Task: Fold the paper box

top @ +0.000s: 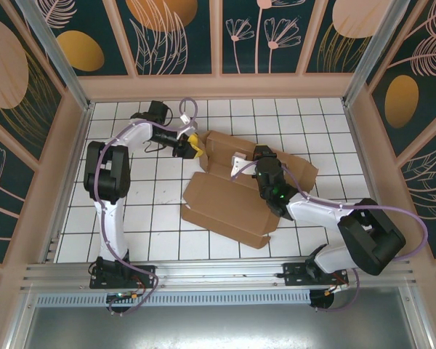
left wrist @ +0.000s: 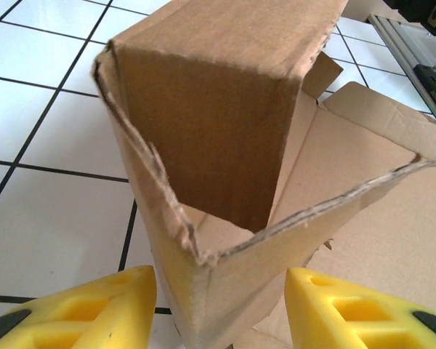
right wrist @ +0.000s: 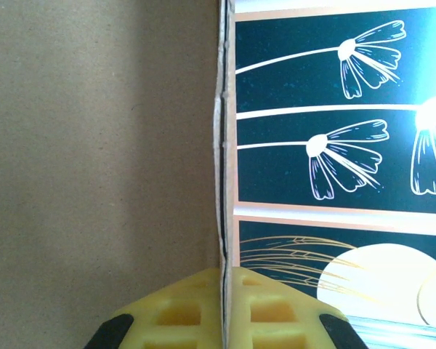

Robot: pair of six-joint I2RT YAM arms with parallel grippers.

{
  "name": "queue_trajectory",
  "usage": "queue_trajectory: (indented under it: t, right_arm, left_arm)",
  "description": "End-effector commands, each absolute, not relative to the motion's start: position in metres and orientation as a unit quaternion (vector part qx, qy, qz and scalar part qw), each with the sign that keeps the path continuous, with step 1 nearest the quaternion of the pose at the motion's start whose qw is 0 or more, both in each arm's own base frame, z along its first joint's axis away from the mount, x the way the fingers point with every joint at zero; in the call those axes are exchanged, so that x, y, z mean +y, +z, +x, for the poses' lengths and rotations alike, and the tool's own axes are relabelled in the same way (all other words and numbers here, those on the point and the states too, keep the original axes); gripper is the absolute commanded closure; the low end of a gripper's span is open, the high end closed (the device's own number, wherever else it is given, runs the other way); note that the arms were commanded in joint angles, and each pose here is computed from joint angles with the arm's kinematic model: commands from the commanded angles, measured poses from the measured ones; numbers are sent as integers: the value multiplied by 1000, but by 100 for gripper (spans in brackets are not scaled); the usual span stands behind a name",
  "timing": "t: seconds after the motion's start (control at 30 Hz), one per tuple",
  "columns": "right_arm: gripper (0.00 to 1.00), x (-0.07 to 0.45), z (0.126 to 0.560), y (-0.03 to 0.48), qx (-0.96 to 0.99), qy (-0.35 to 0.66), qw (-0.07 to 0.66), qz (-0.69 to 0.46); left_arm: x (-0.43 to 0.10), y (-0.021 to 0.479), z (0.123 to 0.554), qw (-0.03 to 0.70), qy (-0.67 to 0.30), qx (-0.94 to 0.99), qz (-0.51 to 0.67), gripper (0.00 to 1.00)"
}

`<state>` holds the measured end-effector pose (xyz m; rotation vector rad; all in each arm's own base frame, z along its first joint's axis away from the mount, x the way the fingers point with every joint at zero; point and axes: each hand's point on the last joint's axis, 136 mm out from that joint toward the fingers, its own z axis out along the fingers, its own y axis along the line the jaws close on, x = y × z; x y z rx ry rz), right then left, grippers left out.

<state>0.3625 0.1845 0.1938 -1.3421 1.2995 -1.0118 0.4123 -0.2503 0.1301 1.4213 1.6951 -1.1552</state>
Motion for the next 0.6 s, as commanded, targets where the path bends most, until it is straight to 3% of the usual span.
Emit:
queue_trajectory:
  t: [0.0,0.47,0.57]
  right_arm:
    - [100,188,367,207,544,-414,501,-531]
    - [100,192,368,206,552,-416,500,-522]
    - [100,192,368,206,556,-414,501,-518]
  left_arm:
    - [-257,132,399,309,-459,633,542,51]
    - [-262,117,419,310,-412,688,511,58]
    - [-259,116,425,318,-396,704,497,55]
